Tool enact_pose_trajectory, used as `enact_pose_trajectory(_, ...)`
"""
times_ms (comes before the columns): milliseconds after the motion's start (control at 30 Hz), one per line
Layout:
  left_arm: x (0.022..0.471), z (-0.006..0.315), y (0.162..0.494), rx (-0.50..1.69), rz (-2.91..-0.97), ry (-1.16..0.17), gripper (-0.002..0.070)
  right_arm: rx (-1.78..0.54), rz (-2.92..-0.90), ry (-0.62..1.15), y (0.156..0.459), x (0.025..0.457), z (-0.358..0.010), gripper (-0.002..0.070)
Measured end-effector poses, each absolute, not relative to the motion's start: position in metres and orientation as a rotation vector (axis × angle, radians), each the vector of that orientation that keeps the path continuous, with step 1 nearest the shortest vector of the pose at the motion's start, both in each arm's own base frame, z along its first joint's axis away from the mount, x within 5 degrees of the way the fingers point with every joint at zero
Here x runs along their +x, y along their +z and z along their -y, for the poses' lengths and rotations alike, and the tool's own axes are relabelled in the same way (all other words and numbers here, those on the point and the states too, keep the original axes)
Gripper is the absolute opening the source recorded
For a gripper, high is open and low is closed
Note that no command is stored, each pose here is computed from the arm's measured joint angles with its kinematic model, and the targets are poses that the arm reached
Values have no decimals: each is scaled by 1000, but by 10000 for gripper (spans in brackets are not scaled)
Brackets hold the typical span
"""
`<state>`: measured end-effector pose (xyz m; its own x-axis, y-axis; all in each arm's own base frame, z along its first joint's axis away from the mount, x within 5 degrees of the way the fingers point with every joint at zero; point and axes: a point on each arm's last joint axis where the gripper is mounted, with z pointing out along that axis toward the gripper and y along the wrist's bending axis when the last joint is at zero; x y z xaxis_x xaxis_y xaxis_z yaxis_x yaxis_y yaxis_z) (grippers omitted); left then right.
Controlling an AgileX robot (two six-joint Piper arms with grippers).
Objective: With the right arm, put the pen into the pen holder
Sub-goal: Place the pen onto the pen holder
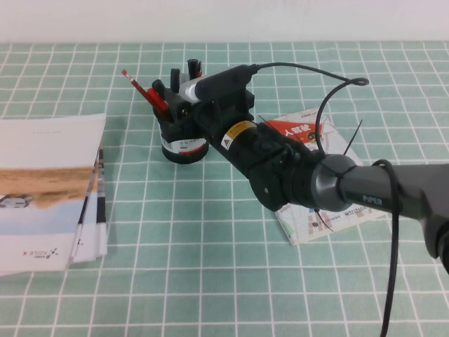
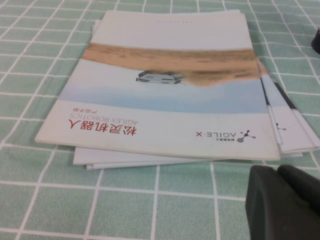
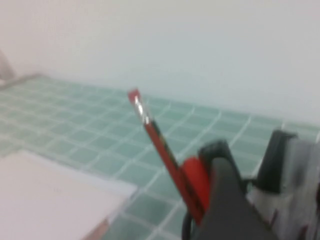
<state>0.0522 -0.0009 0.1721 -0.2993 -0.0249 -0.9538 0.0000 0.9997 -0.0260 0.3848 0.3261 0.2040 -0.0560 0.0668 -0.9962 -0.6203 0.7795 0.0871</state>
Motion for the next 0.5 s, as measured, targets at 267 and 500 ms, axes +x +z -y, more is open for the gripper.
enact_pose_trajectory(267,52,1,172,-18,-1875,-24,-4,-549,-1722,563,238,371,-318,344)
enact_pose_trajectory(500,52,1,172,-18,-1875,-24,-4,-639,-1930,508,300,335,-293,47)
